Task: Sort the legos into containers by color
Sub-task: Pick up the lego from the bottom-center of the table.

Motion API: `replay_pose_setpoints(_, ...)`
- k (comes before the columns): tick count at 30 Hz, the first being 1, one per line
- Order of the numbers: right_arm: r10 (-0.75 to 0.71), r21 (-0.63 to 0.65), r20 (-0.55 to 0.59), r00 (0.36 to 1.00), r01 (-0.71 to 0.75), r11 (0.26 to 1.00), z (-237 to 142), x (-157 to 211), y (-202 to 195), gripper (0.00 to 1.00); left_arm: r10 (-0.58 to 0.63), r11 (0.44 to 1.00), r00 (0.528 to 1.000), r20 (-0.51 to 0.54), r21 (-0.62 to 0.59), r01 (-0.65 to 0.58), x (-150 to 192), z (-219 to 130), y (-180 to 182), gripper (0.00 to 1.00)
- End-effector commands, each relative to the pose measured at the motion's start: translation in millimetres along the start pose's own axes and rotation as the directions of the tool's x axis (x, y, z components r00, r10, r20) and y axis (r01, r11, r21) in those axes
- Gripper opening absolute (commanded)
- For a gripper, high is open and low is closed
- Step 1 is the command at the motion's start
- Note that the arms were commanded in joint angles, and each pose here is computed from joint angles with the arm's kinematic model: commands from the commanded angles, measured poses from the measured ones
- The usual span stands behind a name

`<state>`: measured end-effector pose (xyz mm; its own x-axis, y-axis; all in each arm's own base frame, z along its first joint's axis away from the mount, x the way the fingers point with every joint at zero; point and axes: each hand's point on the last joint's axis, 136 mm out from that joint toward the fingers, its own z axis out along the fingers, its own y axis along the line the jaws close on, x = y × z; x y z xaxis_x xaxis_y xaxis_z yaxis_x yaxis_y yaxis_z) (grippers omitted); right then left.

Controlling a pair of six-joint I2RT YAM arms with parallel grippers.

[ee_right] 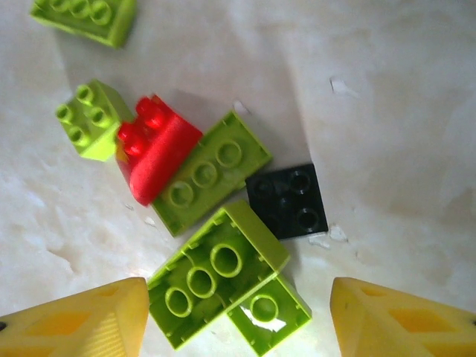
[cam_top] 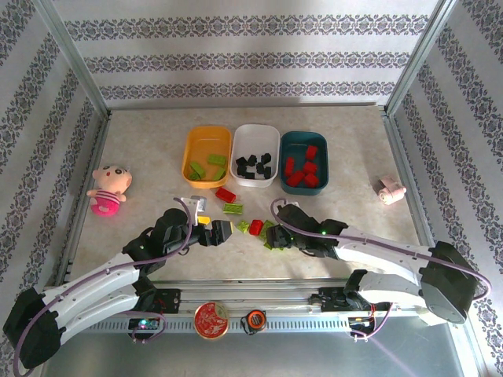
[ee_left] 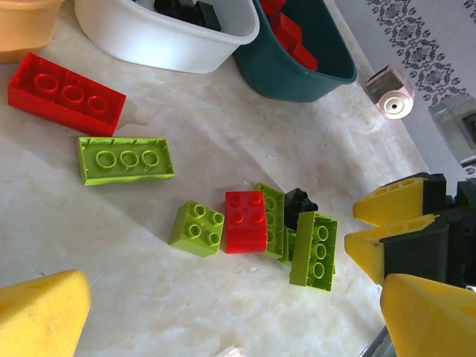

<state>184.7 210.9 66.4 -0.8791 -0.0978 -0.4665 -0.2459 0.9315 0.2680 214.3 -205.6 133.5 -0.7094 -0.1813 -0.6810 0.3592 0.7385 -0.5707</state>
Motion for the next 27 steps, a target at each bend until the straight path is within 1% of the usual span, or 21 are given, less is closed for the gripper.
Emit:
replay_pose_setpoints(1,0.021,-0.011,-0.064,0.998,-0.022,1.0,5,15,1,0.64,-0.015,1.0,0.999,0.028,-0.008,0.016,-5,-1,3,1.0)
replay_pose_setpoints(7,0.007,-0.041,-0.094,0.996,-0.01,0.999,18,13,14,0.6,-0.016,1.0,1.0,0.027,-0.01,0.016,-4,-3,3,1.0)
replay_pose_setpoints(12,-0.001,-0.029,-0.117,0.993,-0.003,1.0,29,12,13,0.57,-0.021,1.0,0.999,0.031,-0.017,0.022,-2,-5,6,1.0)
replay_pose_setpoints(18,-0.032,-0.042,-0.102,0.994,0.028,0.999,34,1,20,0.53,-0.015,1.0,0.999,0.033,-0.016,0.015,-5,-6,4,1.0)
replay_pose_setpoints(27,-0.057,-0.045,-0.101,0.993,0.053,0.998,33,-2,22,0.38,-0.032,0.999,0.999,0.03,-0.014,0.033,0,-7,7,1.0)
